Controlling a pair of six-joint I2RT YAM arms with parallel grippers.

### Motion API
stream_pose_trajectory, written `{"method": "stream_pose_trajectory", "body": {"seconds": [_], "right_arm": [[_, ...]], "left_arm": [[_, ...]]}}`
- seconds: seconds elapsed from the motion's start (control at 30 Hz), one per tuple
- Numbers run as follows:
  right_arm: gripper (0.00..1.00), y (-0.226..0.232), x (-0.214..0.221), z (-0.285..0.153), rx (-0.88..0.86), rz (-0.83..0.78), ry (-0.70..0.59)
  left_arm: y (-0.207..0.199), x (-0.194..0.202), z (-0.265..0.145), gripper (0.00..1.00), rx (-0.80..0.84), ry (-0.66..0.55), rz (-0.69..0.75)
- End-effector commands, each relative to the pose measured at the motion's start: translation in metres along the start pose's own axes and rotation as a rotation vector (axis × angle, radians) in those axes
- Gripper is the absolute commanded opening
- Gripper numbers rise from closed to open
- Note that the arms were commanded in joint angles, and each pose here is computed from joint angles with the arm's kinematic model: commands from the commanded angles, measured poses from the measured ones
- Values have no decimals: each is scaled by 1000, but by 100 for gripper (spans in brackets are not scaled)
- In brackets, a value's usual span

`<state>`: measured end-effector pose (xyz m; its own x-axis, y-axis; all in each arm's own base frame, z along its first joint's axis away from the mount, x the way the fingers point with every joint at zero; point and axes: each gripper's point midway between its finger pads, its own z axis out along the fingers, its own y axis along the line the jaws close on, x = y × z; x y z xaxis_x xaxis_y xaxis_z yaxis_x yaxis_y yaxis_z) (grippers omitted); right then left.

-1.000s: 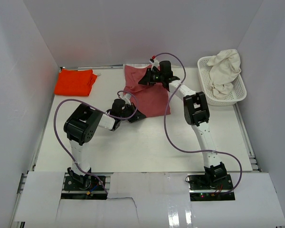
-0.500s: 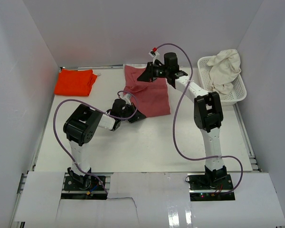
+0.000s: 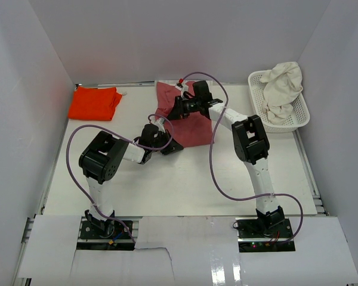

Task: Fold and stack the t-shirts
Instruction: Fold the folded rectangular tshirt in 1/3 of the way

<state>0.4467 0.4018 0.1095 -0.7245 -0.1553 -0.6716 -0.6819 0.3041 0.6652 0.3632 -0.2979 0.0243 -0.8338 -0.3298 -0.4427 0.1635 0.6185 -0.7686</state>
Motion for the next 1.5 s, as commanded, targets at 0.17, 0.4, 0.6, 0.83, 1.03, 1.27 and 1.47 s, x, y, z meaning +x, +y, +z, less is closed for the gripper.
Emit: {"method": "stream_pose_trajectory", "body": {"seconds": [0.17, 0.4, 0.6, 0.83, 1.03, 1.27, 1.47], "right_arm": [[8, -21, 8, 8, 41, -5, 35], [8, -62, 16, 28, 105, -9, 30], [8, -85, -17, 21, 237, -149, -116], [10, -104, -70, 12, 366, -218, -238], [10, -98, -79, 11, 343, -220, -296], [9, -112, -94, 6, 408, -253, -332], [9, -98, -129, -14, 447, -340, -418]], "left_arm": [[9, 3, -5, 0, -60, 7, 14], [9, 4, -5, 0, -60, 13, 13], [10, 5, -4, 0, -62, 15, 13], [16, 9, -3, 0, -74, 25, 4], [11, 8, -6, 0, -62, 21, 11], [-11, -6, -17, 0, -24, -9, 31], [-45, -34, -38, 0, 5, -86, 89]]}}
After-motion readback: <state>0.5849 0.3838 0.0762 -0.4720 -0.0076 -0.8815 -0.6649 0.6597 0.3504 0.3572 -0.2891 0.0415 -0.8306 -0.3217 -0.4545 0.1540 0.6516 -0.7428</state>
